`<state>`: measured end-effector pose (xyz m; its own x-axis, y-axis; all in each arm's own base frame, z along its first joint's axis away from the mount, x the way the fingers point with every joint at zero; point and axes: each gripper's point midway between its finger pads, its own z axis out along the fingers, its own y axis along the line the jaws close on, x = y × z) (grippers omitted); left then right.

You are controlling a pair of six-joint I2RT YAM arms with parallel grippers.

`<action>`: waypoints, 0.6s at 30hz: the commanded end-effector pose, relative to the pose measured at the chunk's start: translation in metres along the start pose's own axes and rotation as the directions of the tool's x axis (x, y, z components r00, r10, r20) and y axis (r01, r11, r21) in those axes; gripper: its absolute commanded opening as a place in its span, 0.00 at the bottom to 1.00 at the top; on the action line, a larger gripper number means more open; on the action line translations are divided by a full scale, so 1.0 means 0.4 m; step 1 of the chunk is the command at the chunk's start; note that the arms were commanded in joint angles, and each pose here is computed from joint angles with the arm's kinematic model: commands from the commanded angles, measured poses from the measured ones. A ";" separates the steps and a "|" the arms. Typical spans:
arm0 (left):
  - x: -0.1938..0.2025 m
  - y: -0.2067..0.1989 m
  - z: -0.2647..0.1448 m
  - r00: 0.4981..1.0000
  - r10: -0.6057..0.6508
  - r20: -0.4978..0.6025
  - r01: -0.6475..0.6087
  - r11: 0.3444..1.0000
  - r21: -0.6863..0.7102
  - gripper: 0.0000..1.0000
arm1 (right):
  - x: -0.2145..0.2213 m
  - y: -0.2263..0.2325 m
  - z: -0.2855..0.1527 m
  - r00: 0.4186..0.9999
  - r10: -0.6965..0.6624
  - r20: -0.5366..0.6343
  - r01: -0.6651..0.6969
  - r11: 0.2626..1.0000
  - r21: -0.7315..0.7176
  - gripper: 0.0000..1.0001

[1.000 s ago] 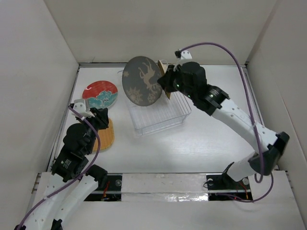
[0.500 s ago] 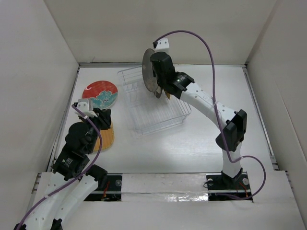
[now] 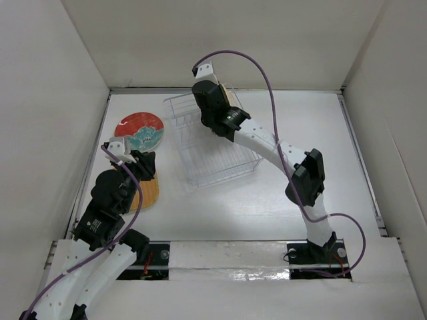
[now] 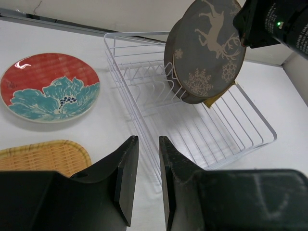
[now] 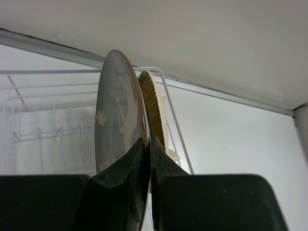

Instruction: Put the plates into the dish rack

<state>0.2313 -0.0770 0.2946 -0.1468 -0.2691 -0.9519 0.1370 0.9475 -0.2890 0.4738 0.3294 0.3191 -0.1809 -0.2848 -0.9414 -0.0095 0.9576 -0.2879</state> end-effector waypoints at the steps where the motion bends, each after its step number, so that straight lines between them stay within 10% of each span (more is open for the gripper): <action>1: -0.011 -0.014 0.008 1.000 -0.010 0.023 0.009 1.000 0.023 0.21 | -0.190 -0.081 -0.032 0.971 0.137 0.194 -0.158 0.983 0.094 0.00; 18: -0.013 -0.016 0.007 1.000 -0.009 0.025 0.008 1.000 0.027 0.21 | -0.187 0.013 0.016 0.961 -0.094 0.260 0.068 0.992 0.105 0.00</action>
<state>0.2309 -0.0782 0.2947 -0.1489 -0.2688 -0.9516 0.1441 0.9462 -0.2898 0.4976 0.3545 0.3230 -0.0621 -0.4872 -0.8711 0.0085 0.8725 -0.4886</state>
